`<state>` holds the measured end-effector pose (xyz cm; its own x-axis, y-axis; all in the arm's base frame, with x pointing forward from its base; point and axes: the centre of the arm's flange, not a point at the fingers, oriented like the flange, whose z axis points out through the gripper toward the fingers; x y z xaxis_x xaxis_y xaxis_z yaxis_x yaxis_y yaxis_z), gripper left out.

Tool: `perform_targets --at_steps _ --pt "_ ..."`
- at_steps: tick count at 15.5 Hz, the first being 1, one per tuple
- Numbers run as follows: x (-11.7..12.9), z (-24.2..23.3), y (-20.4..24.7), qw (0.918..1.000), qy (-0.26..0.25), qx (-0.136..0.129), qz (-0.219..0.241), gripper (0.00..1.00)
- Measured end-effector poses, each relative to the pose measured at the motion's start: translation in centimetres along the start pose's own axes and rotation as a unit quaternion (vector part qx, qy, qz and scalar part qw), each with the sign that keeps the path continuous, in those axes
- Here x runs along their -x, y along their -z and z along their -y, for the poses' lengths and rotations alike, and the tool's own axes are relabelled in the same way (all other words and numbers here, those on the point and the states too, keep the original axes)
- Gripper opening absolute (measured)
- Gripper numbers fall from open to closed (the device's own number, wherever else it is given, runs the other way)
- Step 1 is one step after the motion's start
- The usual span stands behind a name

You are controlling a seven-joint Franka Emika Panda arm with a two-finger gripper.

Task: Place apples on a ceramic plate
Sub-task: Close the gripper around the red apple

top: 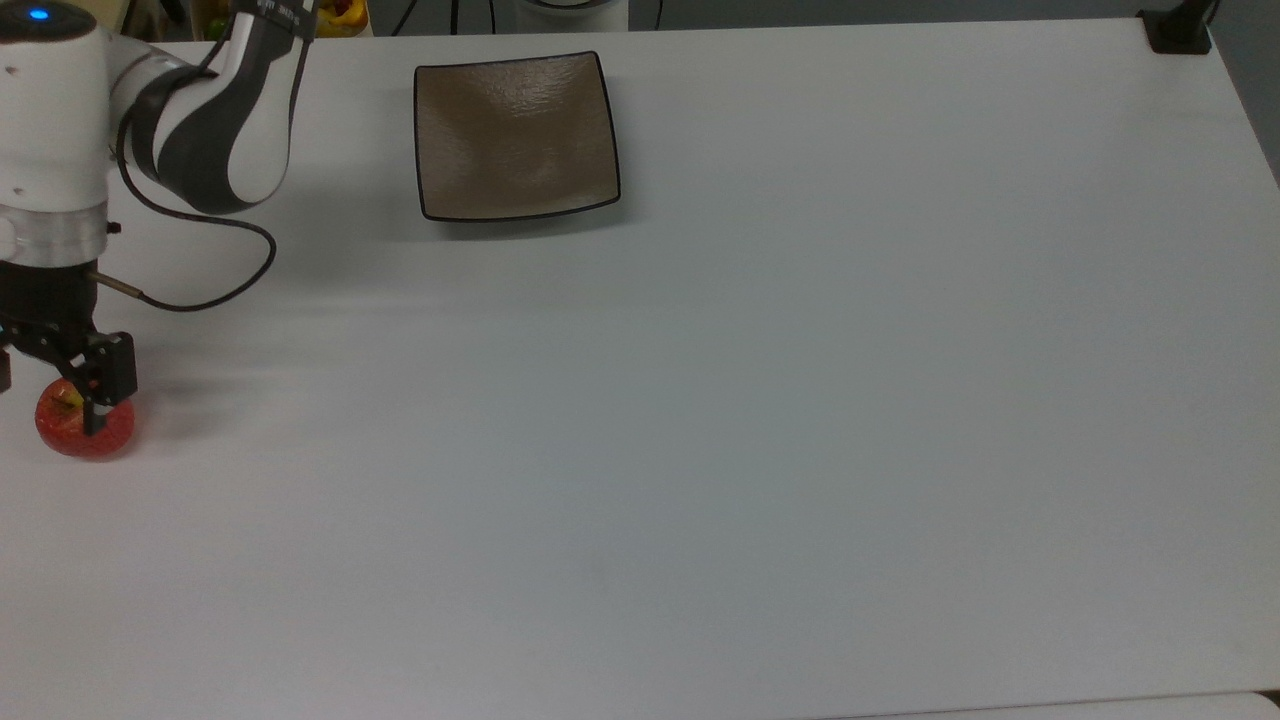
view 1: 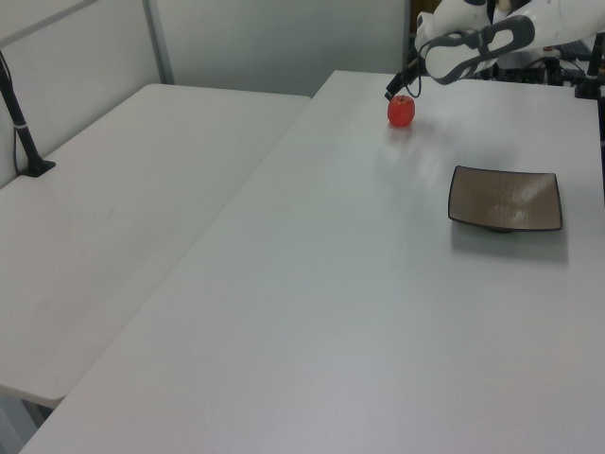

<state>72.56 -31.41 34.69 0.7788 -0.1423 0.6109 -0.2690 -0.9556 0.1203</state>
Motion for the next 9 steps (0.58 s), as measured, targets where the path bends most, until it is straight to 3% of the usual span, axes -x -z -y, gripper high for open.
perform_targets --at_steps 9 --pt "1.9 1.1 -2.8 0.9998 -0.013 -0.009 0.007 1.00"
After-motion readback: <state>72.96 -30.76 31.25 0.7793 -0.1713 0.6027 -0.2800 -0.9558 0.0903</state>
